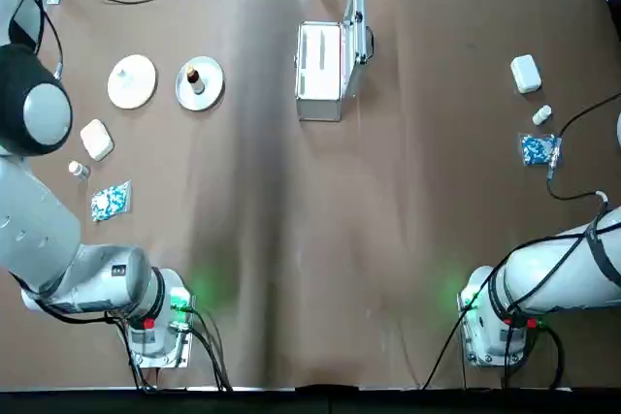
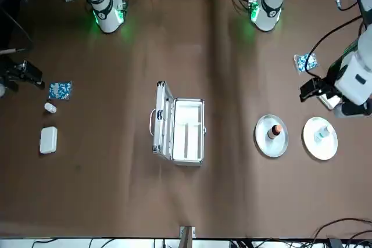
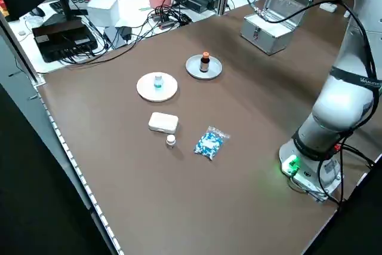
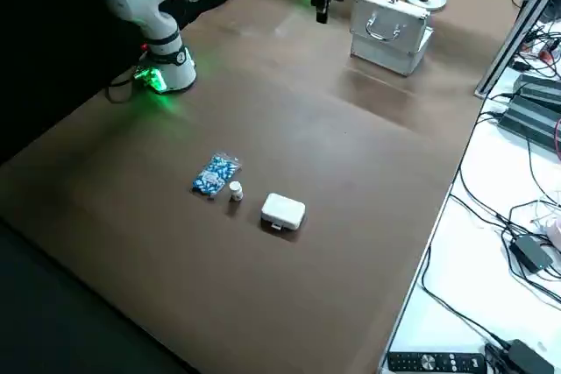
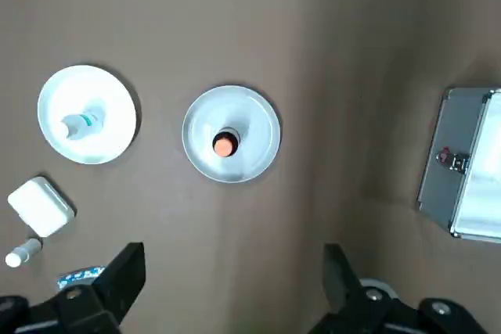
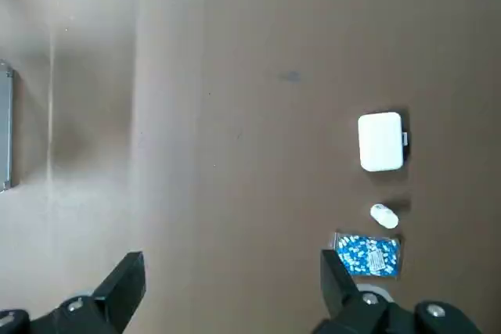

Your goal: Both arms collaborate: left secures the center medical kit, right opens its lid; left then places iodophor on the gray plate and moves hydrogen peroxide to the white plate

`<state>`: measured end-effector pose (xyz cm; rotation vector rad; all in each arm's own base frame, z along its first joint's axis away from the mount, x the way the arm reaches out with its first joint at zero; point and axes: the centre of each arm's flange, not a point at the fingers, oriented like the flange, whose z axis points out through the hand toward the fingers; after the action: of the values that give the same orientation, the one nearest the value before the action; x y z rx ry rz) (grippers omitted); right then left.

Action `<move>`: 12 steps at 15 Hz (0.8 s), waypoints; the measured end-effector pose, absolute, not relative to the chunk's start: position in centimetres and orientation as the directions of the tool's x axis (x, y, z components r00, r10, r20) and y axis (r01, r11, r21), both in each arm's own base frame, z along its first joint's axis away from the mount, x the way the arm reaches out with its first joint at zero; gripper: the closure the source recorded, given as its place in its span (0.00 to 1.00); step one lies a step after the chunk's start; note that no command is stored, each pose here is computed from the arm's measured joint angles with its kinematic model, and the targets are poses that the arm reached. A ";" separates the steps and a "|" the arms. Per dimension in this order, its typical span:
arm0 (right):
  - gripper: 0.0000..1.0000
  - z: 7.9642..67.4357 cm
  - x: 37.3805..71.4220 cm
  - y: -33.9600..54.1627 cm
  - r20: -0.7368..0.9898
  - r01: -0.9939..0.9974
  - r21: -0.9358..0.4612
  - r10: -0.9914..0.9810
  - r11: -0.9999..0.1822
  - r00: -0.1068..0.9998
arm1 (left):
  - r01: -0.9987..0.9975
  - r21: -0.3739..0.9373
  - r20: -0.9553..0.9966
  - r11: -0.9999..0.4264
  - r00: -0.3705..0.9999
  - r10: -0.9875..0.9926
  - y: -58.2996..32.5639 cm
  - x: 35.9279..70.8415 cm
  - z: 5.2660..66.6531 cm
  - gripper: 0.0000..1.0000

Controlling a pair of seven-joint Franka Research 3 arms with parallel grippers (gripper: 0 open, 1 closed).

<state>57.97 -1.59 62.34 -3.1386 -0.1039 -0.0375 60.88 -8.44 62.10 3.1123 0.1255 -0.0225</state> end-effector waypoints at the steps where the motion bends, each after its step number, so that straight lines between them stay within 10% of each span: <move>1: 0.01 62.3 58.0 -1.6 0.024 0.066 0.000 0.066 -0.998 0.998 | 0.078 0.026 -0.007 -0.997 0.997 0.078 -8.4 60.3 62.4 0.00; 12: 0.01 62.3 57.9 -3.6 0.023 0.032 0.000 0.032 -0.999 0.999 | 0.062 0.003 0.045 -0.998 0.997 0.062 -9.6 56.0 62.6 0.00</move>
<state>57.88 -3.56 62.33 -3.1409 -0.0497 -0.0362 55.97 -9.63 62.61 3.1378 0.0967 0.0704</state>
